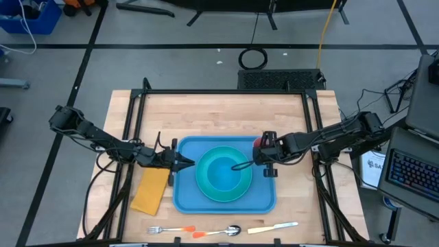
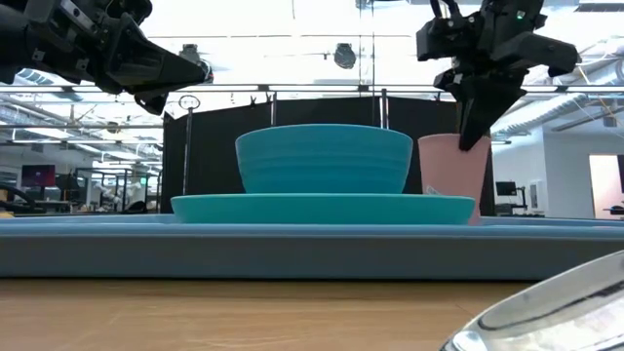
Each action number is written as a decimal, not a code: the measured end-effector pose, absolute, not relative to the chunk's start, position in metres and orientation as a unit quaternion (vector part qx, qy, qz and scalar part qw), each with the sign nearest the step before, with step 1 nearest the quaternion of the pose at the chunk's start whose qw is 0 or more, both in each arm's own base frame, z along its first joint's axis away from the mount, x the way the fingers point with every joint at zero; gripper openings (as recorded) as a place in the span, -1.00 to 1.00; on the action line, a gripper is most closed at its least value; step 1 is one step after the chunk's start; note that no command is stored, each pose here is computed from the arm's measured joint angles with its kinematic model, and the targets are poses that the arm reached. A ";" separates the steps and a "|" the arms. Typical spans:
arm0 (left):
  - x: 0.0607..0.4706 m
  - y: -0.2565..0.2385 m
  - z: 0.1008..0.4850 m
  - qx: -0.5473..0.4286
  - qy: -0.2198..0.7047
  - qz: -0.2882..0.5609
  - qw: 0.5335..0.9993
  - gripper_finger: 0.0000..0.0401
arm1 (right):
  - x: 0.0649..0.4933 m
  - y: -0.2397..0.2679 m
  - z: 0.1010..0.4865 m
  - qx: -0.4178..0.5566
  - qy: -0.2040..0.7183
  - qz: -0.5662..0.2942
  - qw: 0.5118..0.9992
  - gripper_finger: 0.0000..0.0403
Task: Set up tray
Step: Put the pink cup on the top right of the blue tray
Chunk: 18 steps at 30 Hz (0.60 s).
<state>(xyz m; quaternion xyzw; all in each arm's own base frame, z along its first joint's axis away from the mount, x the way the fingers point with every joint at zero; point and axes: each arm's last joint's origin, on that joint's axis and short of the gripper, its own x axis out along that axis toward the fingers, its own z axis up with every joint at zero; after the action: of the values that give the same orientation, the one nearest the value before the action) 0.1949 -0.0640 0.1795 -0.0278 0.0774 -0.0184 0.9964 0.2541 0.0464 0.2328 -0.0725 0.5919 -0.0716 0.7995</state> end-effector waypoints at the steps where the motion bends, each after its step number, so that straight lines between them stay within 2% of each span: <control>1: 0.195 -0.064 0.180 -0.028 0.077 -0.018 0.996 -0.82 | 0.254 0.046 0.233 -0.073 0.593 -0.071 0.799 -1.00; 18: 0.195 -0.064 0.179 -0.029 0.077 -0.018 0.996 -0.82 | 0.259 0.047 0.227 -0.078 0.598 -0.066 0.795 -0.98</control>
<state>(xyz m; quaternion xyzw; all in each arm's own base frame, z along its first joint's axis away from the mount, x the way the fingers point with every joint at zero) 0.1950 -0.0640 0.1795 -0.0288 0.0774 -0.0183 0.9964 0.2586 0.0471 0.2265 -0.0777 0.5979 -0.0659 0.7950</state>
